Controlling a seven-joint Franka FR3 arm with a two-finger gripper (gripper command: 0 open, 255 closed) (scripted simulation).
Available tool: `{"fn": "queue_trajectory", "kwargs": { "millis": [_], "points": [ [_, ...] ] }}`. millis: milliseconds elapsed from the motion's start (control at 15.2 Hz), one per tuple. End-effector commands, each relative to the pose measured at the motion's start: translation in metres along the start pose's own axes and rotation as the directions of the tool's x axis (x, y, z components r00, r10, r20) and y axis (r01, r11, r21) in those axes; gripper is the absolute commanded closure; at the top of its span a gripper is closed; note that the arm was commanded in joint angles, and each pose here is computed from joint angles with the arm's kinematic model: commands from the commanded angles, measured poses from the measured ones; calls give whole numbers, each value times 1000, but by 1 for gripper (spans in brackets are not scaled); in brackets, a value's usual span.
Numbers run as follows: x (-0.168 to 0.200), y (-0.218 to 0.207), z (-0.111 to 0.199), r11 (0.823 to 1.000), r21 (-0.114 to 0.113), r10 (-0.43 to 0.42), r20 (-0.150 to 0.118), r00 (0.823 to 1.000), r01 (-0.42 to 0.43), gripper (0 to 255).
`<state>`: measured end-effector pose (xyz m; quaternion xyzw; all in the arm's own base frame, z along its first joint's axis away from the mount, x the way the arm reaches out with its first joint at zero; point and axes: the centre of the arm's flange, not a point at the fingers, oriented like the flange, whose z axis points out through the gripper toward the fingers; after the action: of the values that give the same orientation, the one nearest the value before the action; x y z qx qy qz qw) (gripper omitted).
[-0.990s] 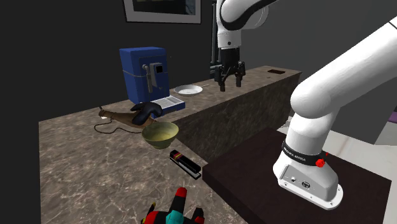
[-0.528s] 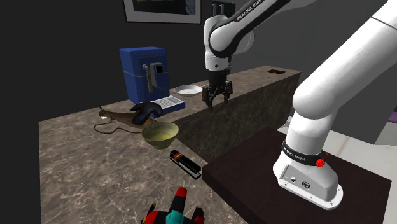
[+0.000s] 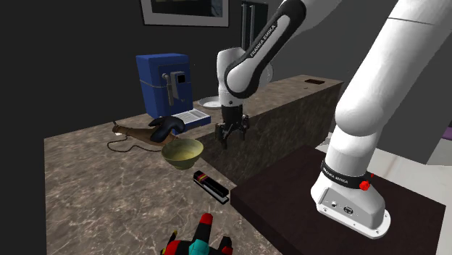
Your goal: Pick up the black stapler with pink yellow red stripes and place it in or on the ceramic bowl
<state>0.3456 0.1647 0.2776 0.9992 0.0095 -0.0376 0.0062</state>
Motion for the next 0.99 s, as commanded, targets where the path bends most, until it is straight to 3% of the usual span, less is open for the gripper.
{"fn": "queue_trajectory", "kwargs": {
  "millis": [0, 660, 924],
  "points": [
    [5, -15, 20, 1000, 5, -13, -11, 1000, 13, 0],
    [28, -95, 121, 997, 14, -79, -49, 996, 79, 0],
    [30, -101, 144, 996, 14, -83, -52, 995, 84, 0]
  ]
}}
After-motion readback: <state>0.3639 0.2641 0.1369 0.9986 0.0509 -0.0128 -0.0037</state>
